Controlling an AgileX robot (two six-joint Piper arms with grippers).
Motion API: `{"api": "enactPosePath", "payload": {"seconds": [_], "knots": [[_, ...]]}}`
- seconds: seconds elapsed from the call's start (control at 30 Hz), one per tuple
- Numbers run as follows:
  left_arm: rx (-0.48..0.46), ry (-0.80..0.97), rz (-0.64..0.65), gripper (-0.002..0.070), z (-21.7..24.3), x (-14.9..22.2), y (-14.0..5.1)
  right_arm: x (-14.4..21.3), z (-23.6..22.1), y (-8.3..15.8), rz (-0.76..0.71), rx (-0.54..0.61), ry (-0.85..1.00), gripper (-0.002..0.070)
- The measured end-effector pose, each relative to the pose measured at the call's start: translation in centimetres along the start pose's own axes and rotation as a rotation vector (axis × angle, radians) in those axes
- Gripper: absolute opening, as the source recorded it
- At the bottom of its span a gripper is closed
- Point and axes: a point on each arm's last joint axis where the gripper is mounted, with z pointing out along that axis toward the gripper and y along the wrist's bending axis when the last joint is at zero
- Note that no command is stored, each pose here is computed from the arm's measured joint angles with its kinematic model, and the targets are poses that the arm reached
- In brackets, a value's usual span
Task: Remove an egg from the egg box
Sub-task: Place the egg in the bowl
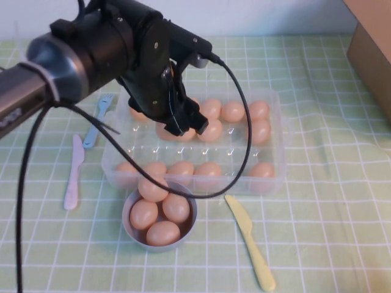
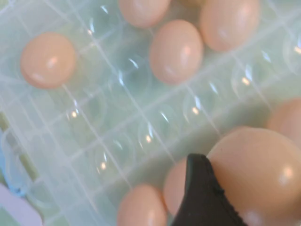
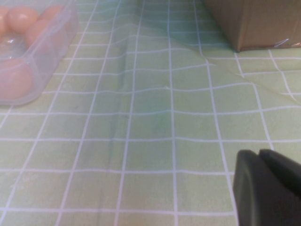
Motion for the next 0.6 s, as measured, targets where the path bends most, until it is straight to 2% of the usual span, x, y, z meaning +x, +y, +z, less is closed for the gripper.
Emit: {"api": "enactPosePath", "payload": {"seconds": [0.17,0.33,0.6], "knots": [[0.006,0.054,0.107,0.0359,-3.6,2.5,-2.9,0.0,0.0,0.0,0.000,0.000,0.000,-0.0017],[0.033,0.135,0.238,0.0359,-3.6,5.4,-5.3,0.0,0.0,0.0,0.000,0.000,0.000,-0.0017],[0.061,0.232,0.300,0.0359,-0.6,8.8,-6.2,0.0,0.0,0.0,0.000,0.000,0.000,-0.0017]]}}
